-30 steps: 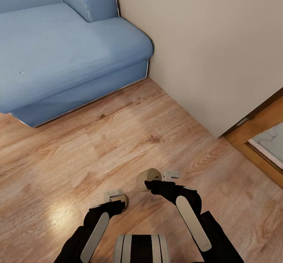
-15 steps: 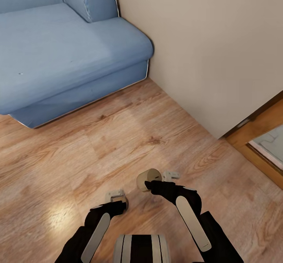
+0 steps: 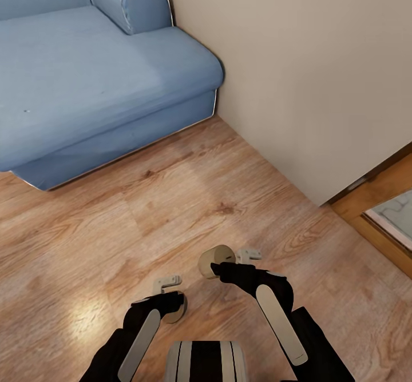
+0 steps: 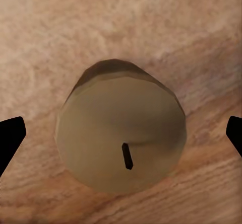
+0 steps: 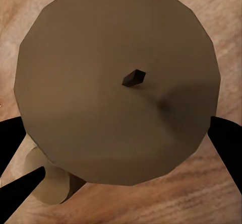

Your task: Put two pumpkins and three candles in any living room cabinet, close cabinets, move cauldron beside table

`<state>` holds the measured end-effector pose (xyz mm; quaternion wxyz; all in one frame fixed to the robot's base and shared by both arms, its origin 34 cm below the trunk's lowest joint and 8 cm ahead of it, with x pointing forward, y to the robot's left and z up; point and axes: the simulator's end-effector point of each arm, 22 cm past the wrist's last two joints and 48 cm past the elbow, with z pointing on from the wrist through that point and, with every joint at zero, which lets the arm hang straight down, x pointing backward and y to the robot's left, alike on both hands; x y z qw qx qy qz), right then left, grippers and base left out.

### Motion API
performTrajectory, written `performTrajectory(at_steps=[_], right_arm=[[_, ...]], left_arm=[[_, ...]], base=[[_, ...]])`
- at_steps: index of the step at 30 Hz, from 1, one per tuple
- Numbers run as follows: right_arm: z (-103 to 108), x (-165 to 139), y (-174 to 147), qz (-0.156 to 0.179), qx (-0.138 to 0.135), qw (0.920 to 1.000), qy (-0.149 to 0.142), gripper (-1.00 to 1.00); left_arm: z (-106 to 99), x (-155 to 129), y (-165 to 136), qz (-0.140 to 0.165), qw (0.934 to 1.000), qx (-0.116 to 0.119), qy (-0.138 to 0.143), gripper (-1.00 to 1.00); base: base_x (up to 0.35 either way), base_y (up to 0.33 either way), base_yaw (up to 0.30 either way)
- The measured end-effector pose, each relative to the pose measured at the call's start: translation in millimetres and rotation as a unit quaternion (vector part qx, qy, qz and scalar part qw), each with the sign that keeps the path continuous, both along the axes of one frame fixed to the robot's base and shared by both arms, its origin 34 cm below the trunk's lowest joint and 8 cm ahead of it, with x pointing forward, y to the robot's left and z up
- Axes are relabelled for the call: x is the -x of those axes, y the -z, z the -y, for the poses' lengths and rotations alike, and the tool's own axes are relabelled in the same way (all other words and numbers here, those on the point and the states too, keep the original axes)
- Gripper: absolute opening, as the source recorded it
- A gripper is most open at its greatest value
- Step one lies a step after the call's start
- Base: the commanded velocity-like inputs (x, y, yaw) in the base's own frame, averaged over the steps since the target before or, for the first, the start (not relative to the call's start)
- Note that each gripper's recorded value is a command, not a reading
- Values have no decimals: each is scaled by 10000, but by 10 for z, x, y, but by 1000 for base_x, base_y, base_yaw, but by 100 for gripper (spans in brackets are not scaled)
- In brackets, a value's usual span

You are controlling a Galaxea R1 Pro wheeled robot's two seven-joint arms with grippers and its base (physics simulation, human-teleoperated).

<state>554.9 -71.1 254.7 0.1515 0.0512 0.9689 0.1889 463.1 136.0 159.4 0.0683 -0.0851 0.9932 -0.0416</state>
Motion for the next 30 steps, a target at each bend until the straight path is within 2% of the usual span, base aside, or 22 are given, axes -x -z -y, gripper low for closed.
performTrajectory(at_steps=[7,24,30], right_arm=[[3,0,1,0,3,10000,-2,-100],[2,138,263,-273,3,9996,-10,-100],[2,206,380,-398,4,9992,-13,-100]], left_arm=[[-7,-1,1,2,10000,-8,2,100],[8,181,209,-263,9997,9,3,100],[109,254,283,-294,9995,54,105,100]], base=[[0,0,0],[0,0,0],[0,0,0]])
